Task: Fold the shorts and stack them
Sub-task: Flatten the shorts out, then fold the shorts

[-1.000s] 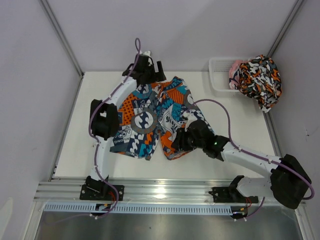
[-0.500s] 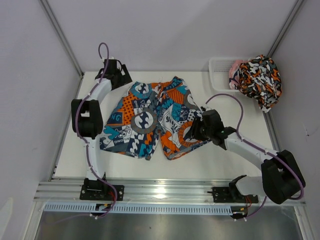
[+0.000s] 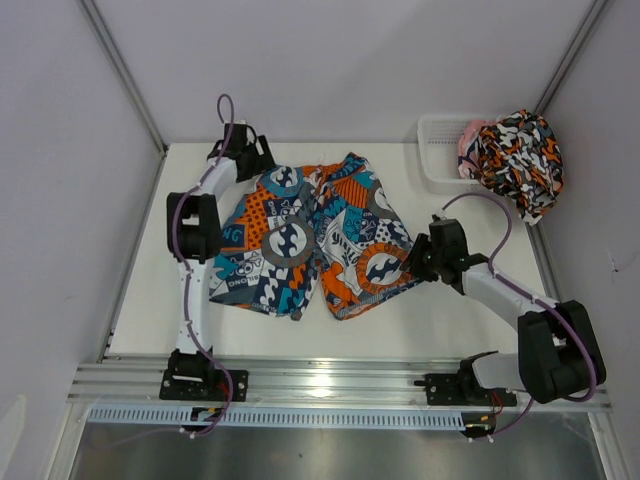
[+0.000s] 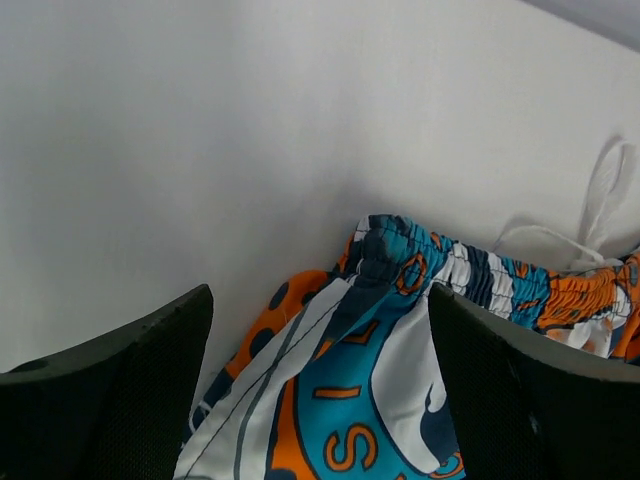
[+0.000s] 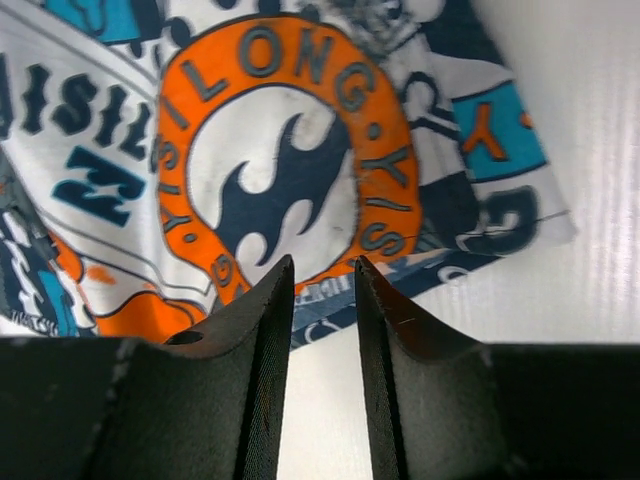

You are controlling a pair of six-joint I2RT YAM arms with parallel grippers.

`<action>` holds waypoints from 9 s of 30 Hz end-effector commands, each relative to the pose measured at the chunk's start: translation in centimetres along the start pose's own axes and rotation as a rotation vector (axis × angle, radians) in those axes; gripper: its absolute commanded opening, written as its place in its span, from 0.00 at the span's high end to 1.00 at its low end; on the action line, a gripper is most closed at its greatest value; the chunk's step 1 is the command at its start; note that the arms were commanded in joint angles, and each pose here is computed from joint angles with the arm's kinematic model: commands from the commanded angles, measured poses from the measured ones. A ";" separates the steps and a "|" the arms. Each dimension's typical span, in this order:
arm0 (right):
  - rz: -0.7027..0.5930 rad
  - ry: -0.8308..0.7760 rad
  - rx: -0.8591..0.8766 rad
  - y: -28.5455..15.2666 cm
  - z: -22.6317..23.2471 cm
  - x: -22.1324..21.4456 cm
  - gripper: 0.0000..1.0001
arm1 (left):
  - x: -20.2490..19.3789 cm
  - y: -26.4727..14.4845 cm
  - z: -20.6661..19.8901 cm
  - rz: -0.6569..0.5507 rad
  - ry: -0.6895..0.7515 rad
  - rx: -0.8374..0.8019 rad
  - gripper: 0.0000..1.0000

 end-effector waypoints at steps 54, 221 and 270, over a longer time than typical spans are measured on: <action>0.082 -0.227 0.121 3.9 10.6 4.7 0.45 | -1.5 -9.4 6.1 -0.272 -0.331 -0.014 1.00; 0.030 -1.102 0.446 -17.2 21.7 -14.5 1.00 | -7.5 -26.0 8.7 -0.169 -0.598 0.520 1.00; -0.342 -0.803 0.271 4.4 20.4 24.1 1.00 | 4.0 -20.5 6.3 -0.273 -1.129 0.590 1.00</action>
Point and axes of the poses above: each gripper's point midway between its finger pads, its own y axis out along the fingers, its own z axis along the line the jaws close on, x = y × z, the point moved 10 cm from there along -y, back along the fingers, and after that the axes turned 1 degree about -y, right-handed, at the moved point
